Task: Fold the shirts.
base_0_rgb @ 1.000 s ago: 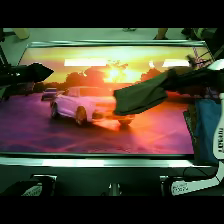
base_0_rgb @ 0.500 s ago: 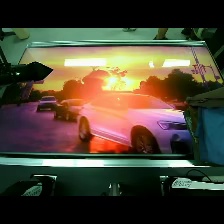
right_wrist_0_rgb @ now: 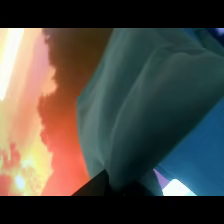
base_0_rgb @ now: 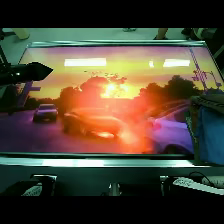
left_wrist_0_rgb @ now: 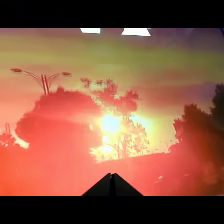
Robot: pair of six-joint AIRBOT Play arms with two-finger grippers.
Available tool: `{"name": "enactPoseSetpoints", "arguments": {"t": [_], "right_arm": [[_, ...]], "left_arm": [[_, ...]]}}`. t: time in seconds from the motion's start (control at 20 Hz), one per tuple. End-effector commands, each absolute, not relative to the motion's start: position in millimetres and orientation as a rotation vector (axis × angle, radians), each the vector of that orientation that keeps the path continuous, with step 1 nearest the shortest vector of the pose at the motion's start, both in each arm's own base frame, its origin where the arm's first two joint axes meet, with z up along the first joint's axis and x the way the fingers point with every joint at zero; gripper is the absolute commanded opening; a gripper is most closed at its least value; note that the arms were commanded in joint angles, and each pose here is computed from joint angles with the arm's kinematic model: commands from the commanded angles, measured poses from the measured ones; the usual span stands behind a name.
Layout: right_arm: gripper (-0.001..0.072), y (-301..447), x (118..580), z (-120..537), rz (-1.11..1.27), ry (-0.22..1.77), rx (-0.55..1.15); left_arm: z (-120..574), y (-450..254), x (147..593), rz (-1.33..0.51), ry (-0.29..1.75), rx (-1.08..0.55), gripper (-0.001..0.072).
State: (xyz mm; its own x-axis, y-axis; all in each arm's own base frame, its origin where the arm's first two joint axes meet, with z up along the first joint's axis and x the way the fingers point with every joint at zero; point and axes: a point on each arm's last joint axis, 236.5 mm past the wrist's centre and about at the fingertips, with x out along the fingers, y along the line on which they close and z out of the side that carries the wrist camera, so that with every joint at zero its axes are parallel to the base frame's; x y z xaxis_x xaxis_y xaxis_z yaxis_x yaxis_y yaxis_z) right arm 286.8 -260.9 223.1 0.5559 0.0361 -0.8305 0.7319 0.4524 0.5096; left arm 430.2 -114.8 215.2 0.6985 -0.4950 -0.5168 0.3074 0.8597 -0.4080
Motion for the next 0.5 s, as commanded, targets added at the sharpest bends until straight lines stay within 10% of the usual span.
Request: {"name": "enactPoseSetpoints", "arguments": {"t": [0.0, 0.45], "right_arm": [[0.0022, -275.9, 231.8, 188.0, -0.773, 1.025, 1.018], [0.0076, -204.8, 108.1, 34.7, -0.903, 1.653, 0.895]], "left_arm": [[215.4, -115.9, 429.7, -0.46, 0.657, -0.294, 0.0023], [215.6, -133.7, 424.6, -0.502, 0.662, -0.275, 0.0023]]}}
